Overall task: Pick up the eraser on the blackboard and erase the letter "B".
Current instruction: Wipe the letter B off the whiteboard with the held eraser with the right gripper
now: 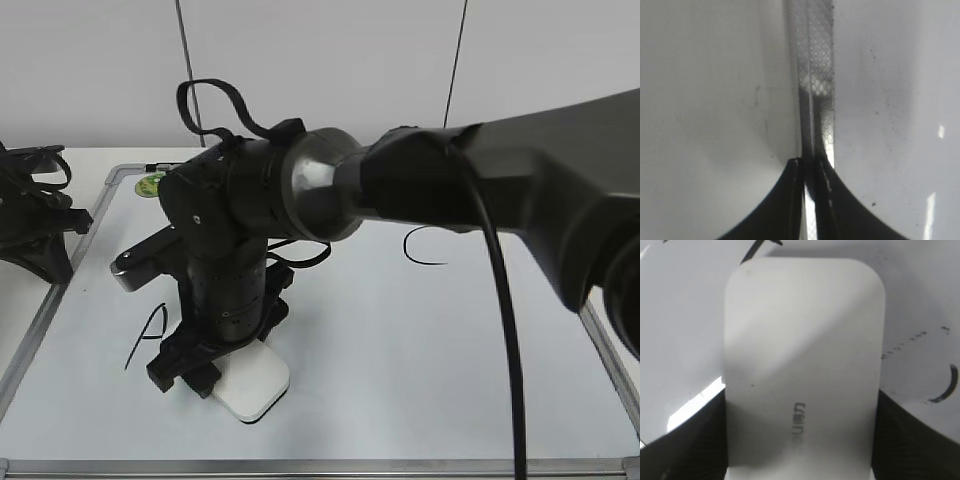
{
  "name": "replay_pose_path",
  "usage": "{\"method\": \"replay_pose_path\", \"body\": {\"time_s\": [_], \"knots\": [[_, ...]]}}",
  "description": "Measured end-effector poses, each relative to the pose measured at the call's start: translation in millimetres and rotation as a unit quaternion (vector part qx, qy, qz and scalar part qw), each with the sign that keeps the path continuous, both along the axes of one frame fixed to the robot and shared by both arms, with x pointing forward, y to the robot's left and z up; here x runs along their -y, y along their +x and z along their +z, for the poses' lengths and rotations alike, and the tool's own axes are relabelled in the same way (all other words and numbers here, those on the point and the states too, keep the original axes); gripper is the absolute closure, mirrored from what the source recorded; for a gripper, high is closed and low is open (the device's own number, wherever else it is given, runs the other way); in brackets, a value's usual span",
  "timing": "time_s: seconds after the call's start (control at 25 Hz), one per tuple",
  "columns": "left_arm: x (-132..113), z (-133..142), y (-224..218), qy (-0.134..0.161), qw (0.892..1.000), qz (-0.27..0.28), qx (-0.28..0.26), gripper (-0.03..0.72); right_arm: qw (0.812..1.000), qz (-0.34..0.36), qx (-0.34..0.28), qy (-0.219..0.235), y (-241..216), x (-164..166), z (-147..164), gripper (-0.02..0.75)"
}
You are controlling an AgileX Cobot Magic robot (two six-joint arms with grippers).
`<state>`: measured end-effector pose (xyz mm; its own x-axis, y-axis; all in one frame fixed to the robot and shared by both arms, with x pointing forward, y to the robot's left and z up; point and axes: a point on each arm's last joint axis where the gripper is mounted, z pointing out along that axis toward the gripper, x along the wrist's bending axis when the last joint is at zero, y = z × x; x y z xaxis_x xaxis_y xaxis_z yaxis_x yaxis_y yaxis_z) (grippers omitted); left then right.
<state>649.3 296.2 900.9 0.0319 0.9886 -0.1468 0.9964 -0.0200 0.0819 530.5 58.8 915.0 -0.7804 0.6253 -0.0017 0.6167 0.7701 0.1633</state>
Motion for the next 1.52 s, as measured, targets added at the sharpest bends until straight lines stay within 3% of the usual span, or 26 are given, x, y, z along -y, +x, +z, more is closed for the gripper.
{"method": "replay_pose_path", "body": {"time_s": [0.84, 1.52], "knots": [[0.0, 0.0, 0.0, 0.000, 1.000, 0.000, 0.000, 0.674, 1.000, -0.021, 0.003, -0.023, 12.0, 4.2, 4.4, 0.181], [0.0, 0.0, 0.2, 0.000, 1.000, 0.000, 0.001, 0.674, 0.993, -0.107, 0.011, -0.042, 72.9, 68.2, 5.7, 0.181]]}}
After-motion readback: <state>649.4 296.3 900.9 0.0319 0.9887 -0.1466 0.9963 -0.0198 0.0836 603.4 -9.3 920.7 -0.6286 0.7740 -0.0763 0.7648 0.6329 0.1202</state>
